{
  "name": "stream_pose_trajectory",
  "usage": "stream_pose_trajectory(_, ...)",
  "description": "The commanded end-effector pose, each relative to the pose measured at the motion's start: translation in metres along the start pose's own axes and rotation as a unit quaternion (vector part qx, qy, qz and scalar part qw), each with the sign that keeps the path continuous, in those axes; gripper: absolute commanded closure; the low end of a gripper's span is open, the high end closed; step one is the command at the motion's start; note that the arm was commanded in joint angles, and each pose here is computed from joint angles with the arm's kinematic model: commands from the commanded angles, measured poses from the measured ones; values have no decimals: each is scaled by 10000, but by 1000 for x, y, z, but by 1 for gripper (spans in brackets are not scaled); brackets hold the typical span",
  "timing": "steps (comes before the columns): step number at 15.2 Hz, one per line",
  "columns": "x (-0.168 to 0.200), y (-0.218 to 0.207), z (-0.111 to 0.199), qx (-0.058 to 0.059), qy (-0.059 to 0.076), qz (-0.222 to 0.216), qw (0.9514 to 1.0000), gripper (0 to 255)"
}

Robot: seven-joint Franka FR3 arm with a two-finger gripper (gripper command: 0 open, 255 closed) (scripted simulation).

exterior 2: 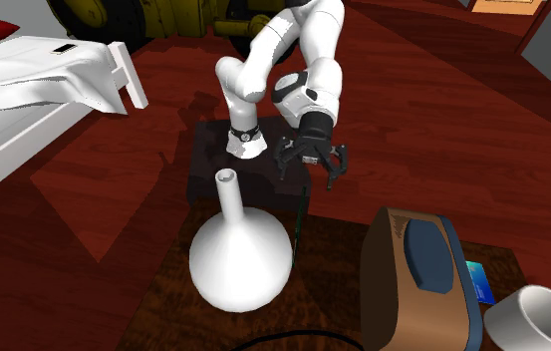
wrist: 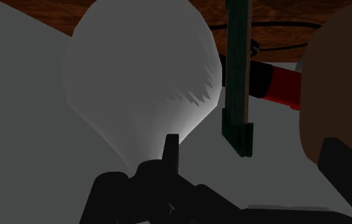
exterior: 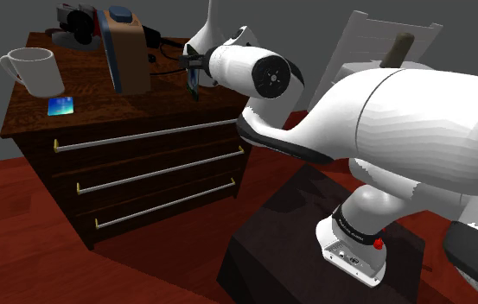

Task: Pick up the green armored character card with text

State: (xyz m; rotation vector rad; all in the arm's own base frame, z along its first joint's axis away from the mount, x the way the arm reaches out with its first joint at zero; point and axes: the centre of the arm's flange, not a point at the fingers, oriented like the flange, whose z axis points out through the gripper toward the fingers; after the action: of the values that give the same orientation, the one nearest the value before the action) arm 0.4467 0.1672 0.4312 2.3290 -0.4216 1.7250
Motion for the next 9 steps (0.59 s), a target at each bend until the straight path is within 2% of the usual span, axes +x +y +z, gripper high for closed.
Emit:
stream_pose_trajectory(1,-2,0,1,0,1,1,10000,0)
stream_pose_trajectory(2,-2,0,0,0,1,1,10000,255)
stream_pose_trajectory(9,-2,0,0,0,1,1,10000,255)
